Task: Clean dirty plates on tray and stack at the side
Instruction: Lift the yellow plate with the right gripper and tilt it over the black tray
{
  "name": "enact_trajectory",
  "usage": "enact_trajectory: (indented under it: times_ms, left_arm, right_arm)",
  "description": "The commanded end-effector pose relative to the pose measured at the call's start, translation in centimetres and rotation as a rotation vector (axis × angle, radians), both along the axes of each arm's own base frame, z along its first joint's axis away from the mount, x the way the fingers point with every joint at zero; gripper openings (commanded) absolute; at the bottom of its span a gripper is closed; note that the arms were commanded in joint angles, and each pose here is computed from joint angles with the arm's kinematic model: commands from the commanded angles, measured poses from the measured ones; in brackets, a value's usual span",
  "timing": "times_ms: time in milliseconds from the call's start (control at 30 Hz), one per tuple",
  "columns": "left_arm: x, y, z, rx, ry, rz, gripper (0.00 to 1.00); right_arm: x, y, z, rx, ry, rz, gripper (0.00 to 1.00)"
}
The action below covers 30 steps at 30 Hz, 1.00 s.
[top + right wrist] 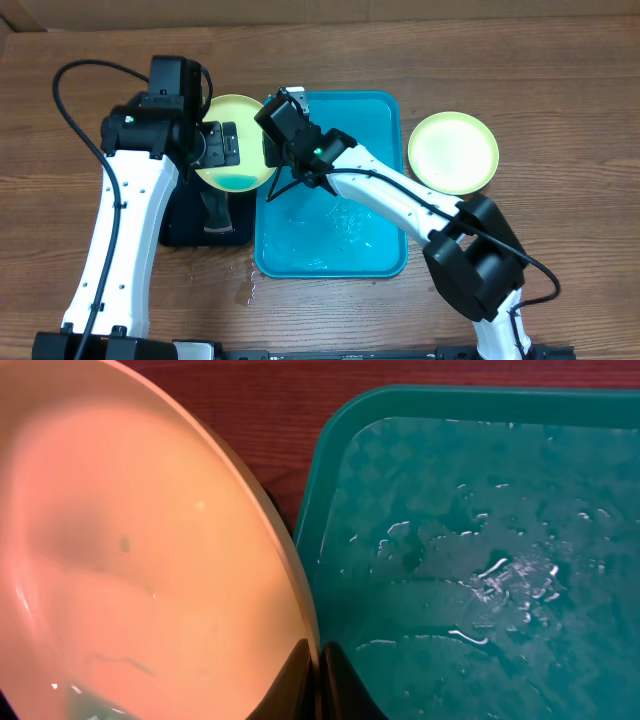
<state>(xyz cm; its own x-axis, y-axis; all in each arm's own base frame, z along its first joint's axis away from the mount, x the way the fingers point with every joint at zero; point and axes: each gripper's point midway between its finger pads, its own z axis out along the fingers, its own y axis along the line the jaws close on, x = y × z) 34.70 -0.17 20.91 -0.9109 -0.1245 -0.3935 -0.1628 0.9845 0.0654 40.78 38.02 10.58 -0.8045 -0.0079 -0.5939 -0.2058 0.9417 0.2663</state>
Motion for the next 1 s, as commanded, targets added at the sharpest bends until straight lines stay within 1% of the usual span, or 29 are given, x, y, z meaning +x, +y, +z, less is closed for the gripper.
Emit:
enact_trajectory:
  times_ms: [0,67,233,367,467,500,600,767,967]
  left_arm:
    - [1.2,0.2,3.1,0.012,-0.085,-0.017,1.0]
    - [1.3,0.2,4.1,0.011,-0.102,-0.017,1.0]
    - [1.2,0.2,6.6,0.009,-0.139,-0.016,1.0]
    - [0.9,0.2,8.5,0.006,-0.167,-0.016,1.0]
    - [0.8,0.2,8.8,0.007,-0.167,-0.016,1.0]
    - [0.8,0.2,8.7,0.007,-0.164,-0.016,1.0]
    - [0.8,0.2,8.7,0.007,-0.163,-0.016,1.0]
    - [0.8,0.2,8.7,0.007,-0.163,-0.016,1.0]
    - [0.8,0.2,8.7,0.007,-0.163,-0.016,1.0]
  right_arm:
    - [0.7,1.1,0.8,0.006,-0.066,-0.008,0.04]
    - [1.2,1.5,1.6,0.003,-0.119,-0.016,0.04]
    - [1.7,3.6,3.8,-0.013,-0.263,0.085,0.04]
    - [1.9,4.3,5.4,-0.095,-0.394,0.124,0.04]
    - [2.2,4.3,6.9,-0.188,-0.505,0.115,0.04]
    - [2.6,3.9,8.2,-0.243,-0.579,0.083,0.04]
    - [3.1,3.4,10.7,-0.303,-0.685,0.019,0.04]
    - [3.0,3.1,14.4,-0.323,-0.803,-0.045,0.04]
    - [1.6,4.5,18.3,-0.339,-0.924,-0.006,0.04]
